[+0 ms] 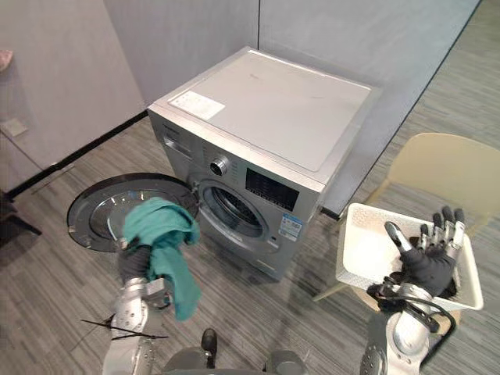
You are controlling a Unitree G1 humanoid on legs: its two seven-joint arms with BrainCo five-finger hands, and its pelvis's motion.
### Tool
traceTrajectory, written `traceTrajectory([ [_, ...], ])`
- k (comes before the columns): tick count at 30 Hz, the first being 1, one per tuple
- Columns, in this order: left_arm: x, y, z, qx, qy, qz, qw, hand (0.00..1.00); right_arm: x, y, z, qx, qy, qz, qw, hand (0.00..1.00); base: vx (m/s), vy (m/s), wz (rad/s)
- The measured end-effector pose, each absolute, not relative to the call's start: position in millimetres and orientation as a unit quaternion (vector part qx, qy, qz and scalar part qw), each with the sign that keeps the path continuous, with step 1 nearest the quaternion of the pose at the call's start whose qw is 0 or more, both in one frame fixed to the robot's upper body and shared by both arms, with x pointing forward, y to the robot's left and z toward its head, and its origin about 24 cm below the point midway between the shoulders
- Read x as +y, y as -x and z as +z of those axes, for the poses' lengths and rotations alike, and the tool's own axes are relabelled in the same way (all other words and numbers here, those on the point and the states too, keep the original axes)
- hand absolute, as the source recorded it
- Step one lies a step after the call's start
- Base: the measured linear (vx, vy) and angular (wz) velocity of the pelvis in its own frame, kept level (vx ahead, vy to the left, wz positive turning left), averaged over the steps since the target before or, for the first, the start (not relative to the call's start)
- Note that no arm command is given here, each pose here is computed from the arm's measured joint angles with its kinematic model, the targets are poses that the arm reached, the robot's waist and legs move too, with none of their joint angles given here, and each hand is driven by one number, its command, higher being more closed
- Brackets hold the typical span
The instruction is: Pick up the laundry basket with both hands and put the clothes into the washing machine.
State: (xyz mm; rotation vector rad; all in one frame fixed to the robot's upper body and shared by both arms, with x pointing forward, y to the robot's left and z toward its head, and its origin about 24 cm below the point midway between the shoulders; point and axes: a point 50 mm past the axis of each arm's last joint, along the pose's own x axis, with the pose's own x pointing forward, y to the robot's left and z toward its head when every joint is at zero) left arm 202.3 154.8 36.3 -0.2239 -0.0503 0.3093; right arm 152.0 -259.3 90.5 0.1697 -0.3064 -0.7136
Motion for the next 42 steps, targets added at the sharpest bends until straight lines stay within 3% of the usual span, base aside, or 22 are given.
traceTrajectory([
  [12,161.9,-199.4,33.2,-0.019,0.106,0.171,0.979,1.00,-232.7,-164.9,122.0,-0.222,-0.107,-0.288,0.925,0.00,0.03,-0.015,-0.09],
  [25,181.9,-168.1,-3.5,0.073,0.087,0.243,0.963,1.00,-241.1,-144.6,144.3,-0.267,-0.057,-0.353,0.895,0.00,-0.07,0.145,-0.55],
  [33,187.2,-152.0,-18.5,0.111,0.104,0.273,0.950,1.00,-224.4,-138.3,128.5,-0.209,-0.061,-0.331,0.918,0.00,-0.09,0.293,-1.21],
  [37,204.0,-142.5,-27.7,0.127,0.120,0.317,0.932,1.00,-209.7,-154.8,124.1,-0.201,-0.077,-0.283,0.935,0.00,-0.08,0.128,-1.40],
  [42,212.1,-130.5,-54.8,0.183,0.148,0.350,0.907,1.00,-216.4,-171.2,99.5,-0.150,-0.065,-0.291,0.943,0.00,0.10,-0.009,-0.39],
])
